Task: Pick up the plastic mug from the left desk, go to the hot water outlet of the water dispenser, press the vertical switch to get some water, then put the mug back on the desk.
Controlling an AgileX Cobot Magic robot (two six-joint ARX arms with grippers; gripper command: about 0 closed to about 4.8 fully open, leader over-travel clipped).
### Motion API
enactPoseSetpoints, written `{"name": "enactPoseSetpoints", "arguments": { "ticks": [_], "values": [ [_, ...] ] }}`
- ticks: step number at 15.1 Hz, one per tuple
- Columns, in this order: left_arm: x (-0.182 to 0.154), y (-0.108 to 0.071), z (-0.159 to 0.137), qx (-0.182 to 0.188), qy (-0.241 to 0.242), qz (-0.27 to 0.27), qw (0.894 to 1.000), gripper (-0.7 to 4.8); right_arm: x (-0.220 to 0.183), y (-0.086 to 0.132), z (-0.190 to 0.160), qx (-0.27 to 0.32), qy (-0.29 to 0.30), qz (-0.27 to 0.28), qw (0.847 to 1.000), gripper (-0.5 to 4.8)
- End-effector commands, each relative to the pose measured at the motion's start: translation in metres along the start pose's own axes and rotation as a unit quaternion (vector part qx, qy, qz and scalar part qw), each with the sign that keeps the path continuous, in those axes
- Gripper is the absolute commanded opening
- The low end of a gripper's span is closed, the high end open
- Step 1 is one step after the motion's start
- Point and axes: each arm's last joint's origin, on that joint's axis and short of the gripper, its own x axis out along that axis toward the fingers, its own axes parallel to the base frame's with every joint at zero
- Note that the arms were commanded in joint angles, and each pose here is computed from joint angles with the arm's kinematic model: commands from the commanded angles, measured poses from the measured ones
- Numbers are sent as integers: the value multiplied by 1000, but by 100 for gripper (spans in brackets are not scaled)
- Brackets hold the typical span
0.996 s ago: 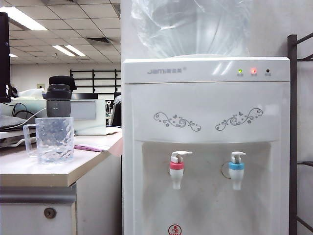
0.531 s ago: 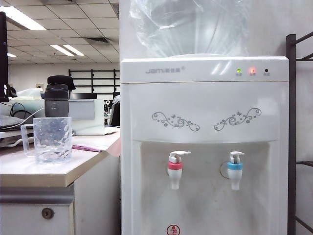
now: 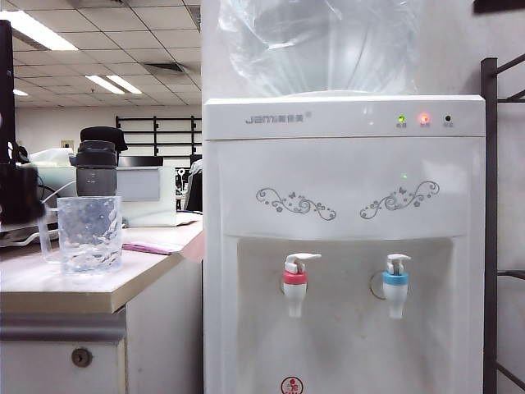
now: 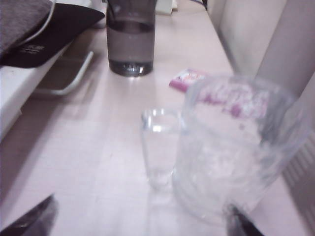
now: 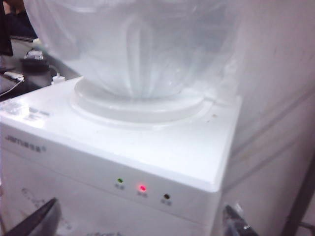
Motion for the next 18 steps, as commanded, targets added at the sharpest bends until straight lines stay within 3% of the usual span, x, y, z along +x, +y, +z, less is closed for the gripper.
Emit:
{"name": "enactPoseSetpoints", "arguments": {
  "ticks": [1, 6, 15, 16, 17, 18],
  "values": [
    [9, 1, -8, 14, -21, 4, 1000, 479, 8, 0, 1, 3, -3, 14, 1000, 428],
    [52, 6, -20, 17, -53, 49, 997, 479, 15, 0, -6, 4, 22, 14, 1000, 427],
    [110, 8, -23, 4, -72, 37, 997, 479, 23, -1, -13, 3, 48, 15, 999, 428],
    [110, 7, -23, 4, -73, 35, 997, 383, 23, -1, -13, 3, 48, 14, 999, 427],
    [110, 5, -24, 7, -70, -3, 998, 42, 23, -1, -13, 3, 48, 8, 999, 427],
    [110, 5, -24, 8, -69, -10, 998, 12, 23, -1, -13, 3, 48, 8, 999, 427]
  ]
}}
